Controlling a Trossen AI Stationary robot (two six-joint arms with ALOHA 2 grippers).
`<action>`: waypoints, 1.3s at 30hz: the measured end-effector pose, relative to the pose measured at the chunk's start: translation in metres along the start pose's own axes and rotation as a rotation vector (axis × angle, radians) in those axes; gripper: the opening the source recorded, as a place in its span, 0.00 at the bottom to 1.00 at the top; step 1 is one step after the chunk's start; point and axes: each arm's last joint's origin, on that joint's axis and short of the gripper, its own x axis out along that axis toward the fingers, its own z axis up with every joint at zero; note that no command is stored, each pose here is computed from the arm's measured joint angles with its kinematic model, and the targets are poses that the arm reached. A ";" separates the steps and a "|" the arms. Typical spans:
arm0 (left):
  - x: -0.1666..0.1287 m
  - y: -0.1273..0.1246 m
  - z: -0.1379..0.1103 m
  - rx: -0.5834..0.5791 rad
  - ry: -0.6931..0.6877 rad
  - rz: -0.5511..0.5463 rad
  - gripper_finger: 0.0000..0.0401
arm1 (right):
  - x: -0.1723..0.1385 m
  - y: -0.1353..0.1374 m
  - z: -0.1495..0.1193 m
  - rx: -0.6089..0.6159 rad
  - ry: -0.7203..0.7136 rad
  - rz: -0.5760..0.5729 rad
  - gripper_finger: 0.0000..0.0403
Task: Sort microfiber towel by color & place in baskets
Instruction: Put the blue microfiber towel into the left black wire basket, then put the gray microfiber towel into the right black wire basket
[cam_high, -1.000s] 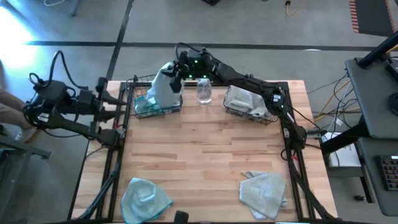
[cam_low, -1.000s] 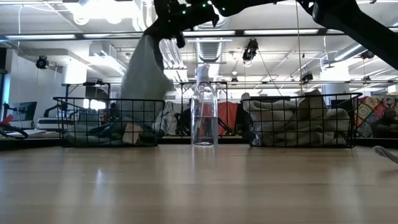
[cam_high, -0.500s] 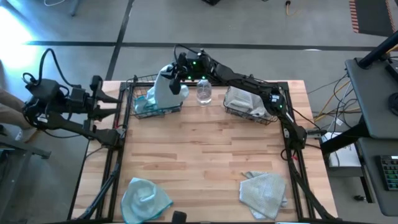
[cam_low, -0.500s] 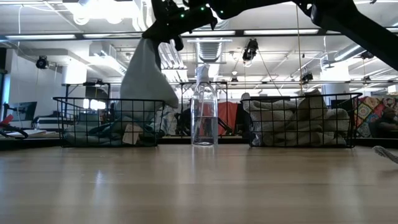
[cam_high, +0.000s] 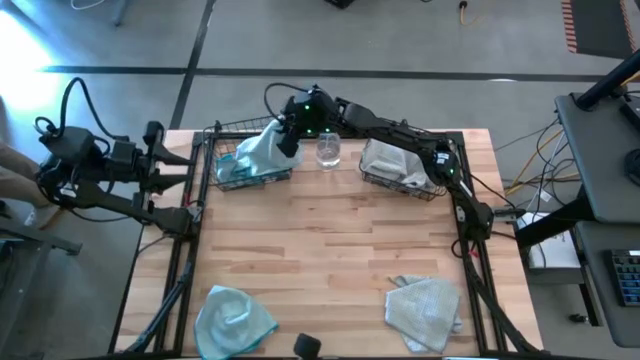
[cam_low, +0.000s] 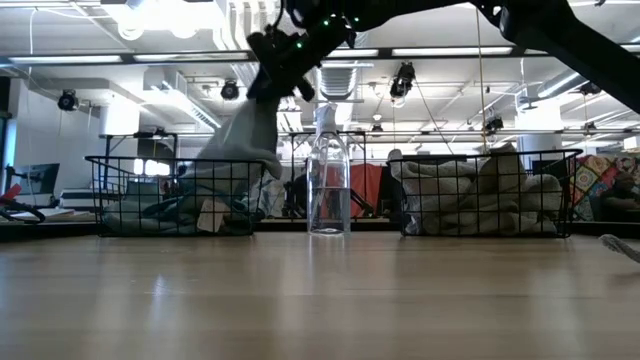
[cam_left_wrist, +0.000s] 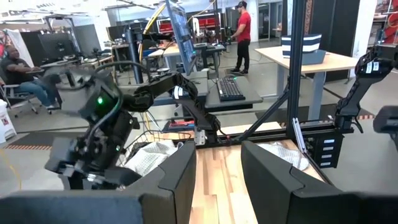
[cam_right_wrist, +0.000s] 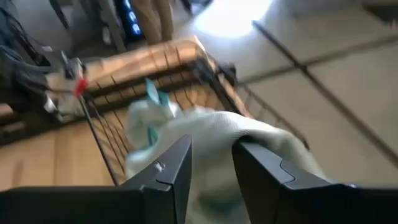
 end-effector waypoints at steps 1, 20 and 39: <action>0.000 0.000 0.000 0.000 0.000 0.000 0.28 | 0.000 0.000 -0.003 0.013 0.026 -0.005 0.28; 0.000 0.000 0.000 -0.038 0.000 -0.001 0.28 | -0.015 0.044 -0.050 0.132 0.559 0.303 0.22; 0.020 -0.010 -0.001 -0.131 0.068 -0.199 0.28 | -0.084 0.190 -0.097 0.150 1.070 0.147 0.20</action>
